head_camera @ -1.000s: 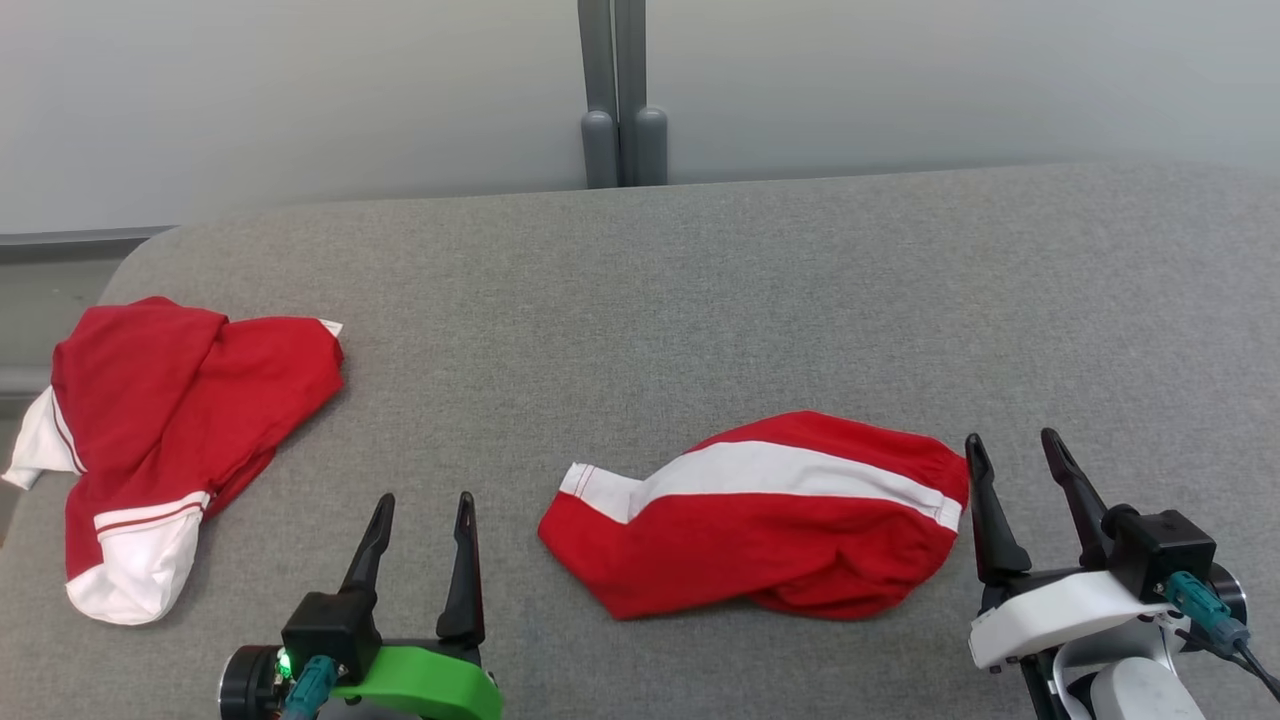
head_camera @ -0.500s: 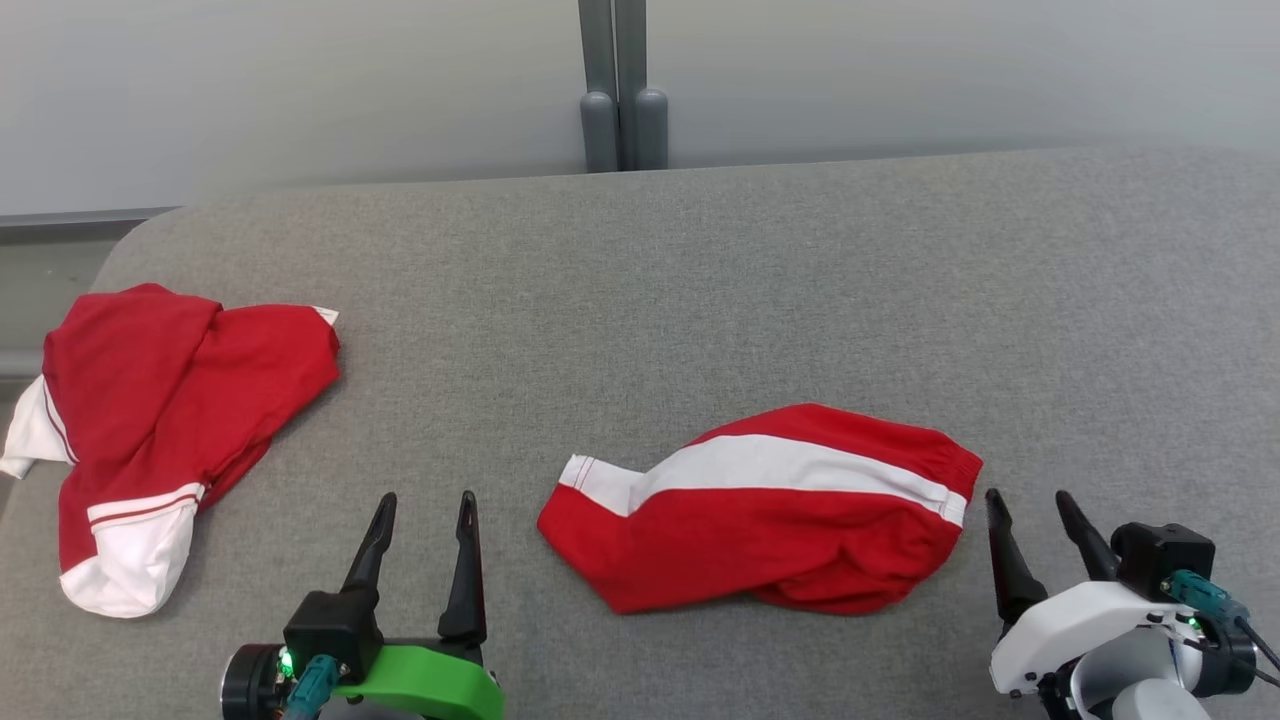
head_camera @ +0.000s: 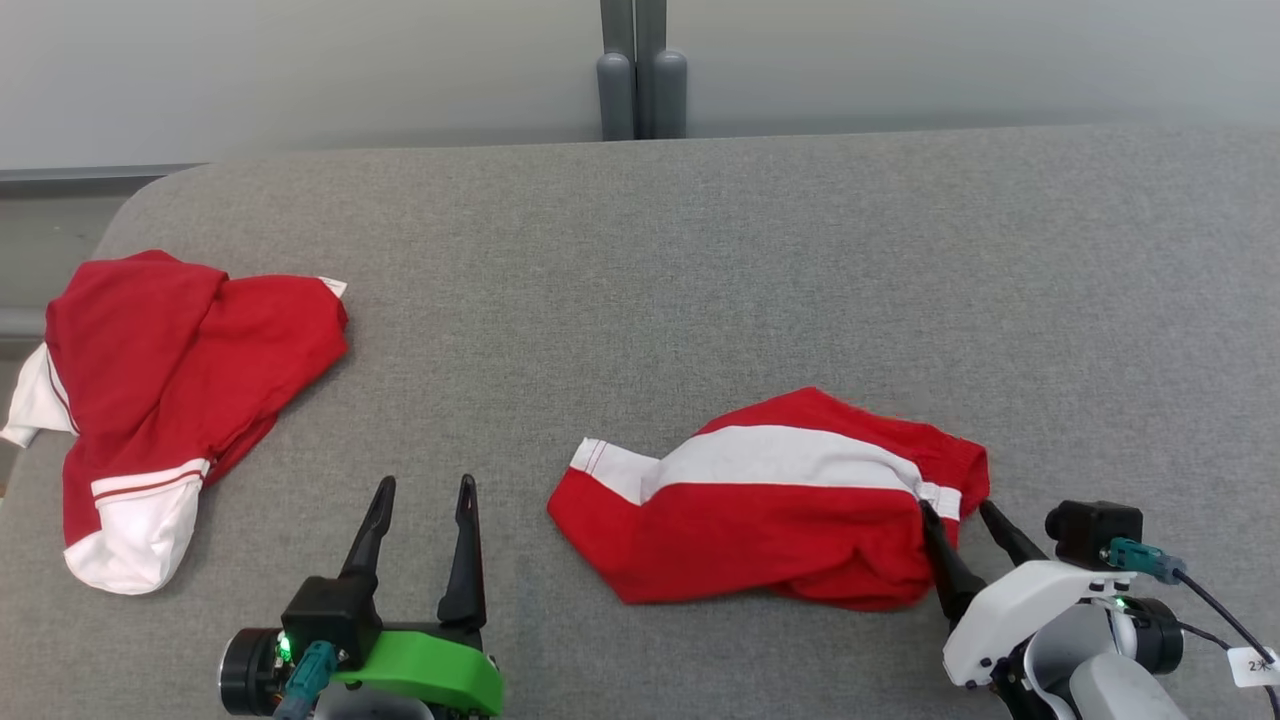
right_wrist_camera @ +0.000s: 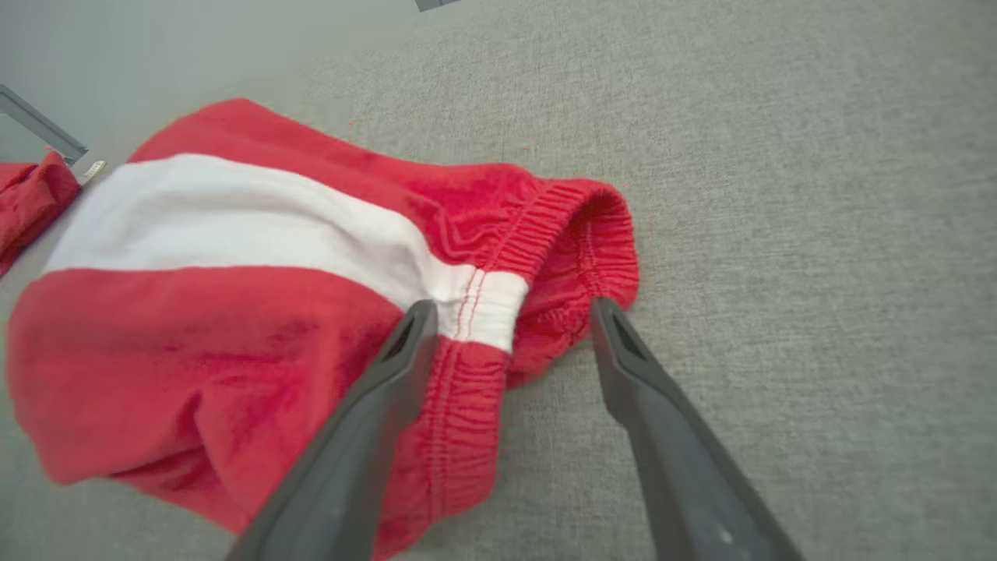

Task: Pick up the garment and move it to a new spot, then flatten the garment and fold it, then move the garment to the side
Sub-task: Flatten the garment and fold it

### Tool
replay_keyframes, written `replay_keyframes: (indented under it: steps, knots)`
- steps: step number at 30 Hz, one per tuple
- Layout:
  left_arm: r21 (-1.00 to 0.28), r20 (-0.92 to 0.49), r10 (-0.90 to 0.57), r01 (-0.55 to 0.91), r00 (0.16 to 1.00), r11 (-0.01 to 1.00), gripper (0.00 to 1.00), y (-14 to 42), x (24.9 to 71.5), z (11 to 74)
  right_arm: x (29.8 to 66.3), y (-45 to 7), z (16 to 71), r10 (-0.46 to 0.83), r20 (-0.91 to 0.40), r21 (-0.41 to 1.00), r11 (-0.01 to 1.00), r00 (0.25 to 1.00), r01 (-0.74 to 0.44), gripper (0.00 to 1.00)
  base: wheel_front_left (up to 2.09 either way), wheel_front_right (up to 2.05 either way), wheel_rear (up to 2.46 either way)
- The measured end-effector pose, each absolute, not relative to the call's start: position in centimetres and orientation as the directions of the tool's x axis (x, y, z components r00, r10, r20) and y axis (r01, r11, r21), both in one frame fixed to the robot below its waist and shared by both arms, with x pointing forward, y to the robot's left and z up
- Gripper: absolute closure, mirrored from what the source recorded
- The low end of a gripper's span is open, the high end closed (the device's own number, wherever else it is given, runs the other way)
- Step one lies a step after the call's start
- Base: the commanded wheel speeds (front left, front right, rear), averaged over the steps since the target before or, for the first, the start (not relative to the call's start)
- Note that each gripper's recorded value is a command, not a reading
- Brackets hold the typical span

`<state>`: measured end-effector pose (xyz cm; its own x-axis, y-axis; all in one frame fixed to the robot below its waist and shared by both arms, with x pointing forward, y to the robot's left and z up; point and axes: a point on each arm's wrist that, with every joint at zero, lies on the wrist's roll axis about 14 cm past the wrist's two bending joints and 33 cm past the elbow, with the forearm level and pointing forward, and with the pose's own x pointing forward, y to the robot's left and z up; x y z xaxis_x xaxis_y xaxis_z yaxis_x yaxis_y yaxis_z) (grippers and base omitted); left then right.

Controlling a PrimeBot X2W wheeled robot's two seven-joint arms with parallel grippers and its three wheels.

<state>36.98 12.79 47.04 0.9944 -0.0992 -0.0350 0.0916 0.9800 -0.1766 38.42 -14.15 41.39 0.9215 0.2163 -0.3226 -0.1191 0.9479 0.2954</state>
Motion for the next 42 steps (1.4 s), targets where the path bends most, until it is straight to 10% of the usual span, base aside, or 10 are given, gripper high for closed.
replay_keyframes:
  steps: [14,18,29,42]
  knots:
    - [-0.175,-0.041,-0.095,0.086,0.995,0.981,0.0,12.9,37.4,46.8,39.3,-11.4,41.4,0.328,-0.328,0.292,0.927,0.886,-0.236,0.0,0.0,0.0,0.0]
    - [-0.175,-0.041,-0.093,0.085,0.995,0.981,0.0,13.0,37.5,46.8,39.6,-10.9,41.4,0.346,-0.329,0.287,0.923,0.879,-0.256,0.51,0.0,0.0,0.0]
    - [-0.174,-0.037,-0.088,0.08,0.995,0.982,0.0,13.2,37.6,46.9,39.9,-10.5,41.2,0.372,-0.338,0.292,0.915,0.864,-0.28,1.0,0.0,0.0,0.0]
    - [-0.196,-0.018,-0.109,0.104,0.994,0.975,0.0,12.4,38.1,47.5,39.2,-13.6,45.2,0.295,-0.142,0.228,0.938,0.945,-0.259,1.0,0.0,0.0,0.0]
